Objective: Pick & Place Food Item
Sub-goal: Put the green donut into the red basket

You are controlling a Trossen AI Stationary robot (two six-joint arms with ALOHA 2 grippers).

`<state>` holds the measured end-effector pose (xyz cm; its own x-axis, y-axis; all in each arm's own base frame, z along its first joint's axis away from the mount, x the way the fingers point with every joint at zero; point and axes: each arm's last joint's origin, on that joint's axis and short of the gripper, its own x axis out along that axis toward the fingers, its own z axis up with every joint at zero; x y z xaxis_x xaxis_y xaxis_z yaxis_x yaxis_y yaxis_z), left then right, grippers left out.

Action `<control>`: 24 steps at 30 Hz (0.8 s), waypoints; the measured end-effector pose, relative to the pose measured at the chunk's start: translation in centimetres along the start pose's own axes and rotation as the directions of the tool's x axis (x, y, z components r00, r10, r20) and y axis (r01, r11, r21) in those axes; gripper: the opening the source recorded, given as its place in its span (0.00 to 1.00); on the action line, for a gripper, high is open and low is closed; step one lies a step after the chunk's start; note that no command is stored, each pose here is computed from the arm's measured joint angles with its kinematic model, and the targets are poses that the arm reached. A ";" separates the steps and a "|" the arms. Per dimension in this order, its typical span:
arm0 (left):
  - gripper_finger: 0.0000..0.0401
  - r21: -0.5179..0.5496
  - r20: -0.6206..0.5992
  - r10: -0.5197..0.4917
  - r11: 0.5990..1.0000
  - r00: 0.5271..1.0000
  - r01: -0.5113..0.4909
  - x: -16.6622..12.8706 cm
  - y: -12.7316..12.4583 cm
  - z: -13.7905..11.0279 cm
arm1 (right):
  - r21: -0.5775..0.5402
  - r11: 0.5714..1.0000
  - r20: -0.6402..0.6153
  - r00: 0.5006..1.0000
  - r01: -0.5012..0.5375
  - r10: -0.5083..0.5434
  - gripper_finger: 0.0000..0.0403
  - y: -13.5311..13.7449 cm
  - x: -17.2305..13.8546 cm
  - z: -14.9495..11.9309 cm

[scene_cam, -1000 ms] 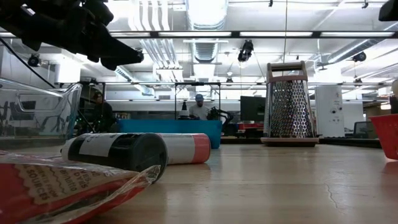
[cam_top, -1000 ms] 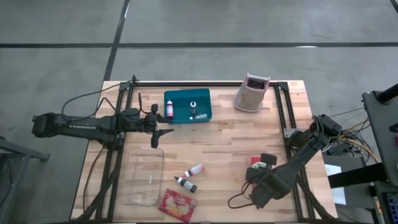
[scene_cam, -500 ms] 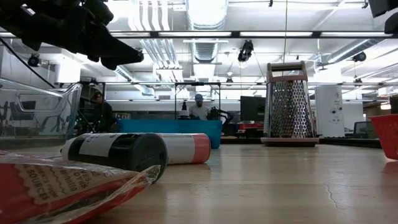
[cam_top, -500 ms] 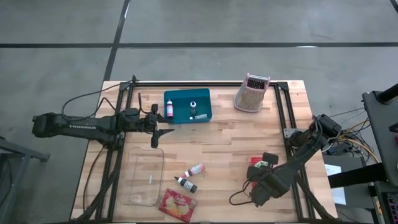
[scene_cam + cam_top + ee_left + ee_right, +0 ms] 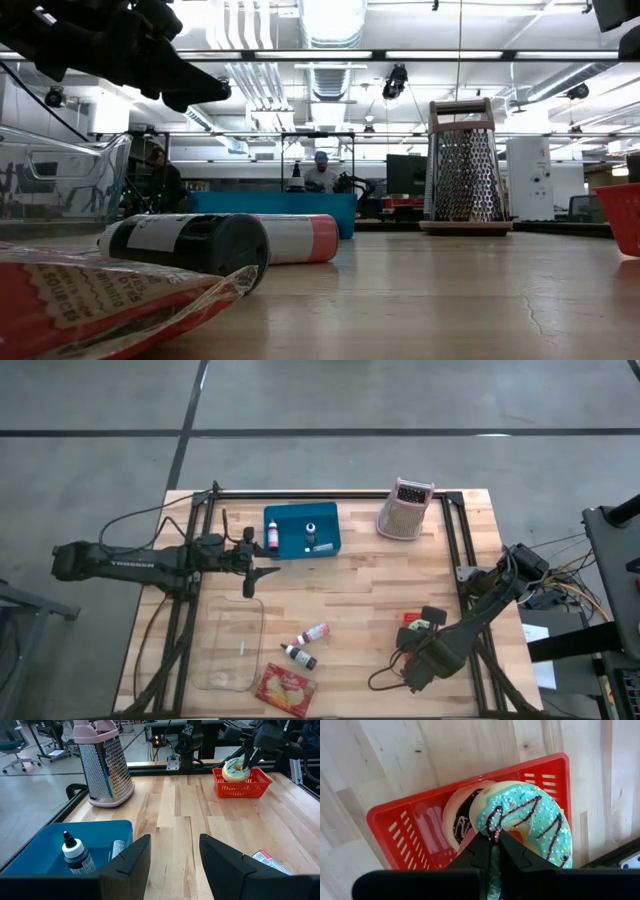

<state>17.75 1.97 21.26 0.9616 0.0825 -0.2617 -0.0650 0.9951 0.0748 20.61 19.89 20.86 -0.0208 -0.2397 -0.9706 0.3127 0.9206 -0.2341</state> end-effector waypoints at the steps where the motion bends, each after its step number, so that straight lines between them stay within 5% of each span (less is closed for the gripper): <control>1: 0.43 0.000 0.000 0.000 1.000 1.000 0.000 0.0 0.0 0.0 | 0.000 1.000 0.000 1.000 -0.001 0.001 0.03 0.0 0.0 0.0; 24: 0.43 0.000 0.000 0.000 1.000 1.000 0.000 0.0 0.0 0.0 | -0.016 0.999 -0.008 0.999 -0.050 0.050 0.03 0.4 0.3 0.1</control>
<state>17.74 1.97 21.26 0.9615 0.0828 -0.2621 -0.0653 0.9950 0.0751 20.80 20.17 20.51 -0.0125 -0.1911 -0.9815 0.2979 0.9363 -0.1861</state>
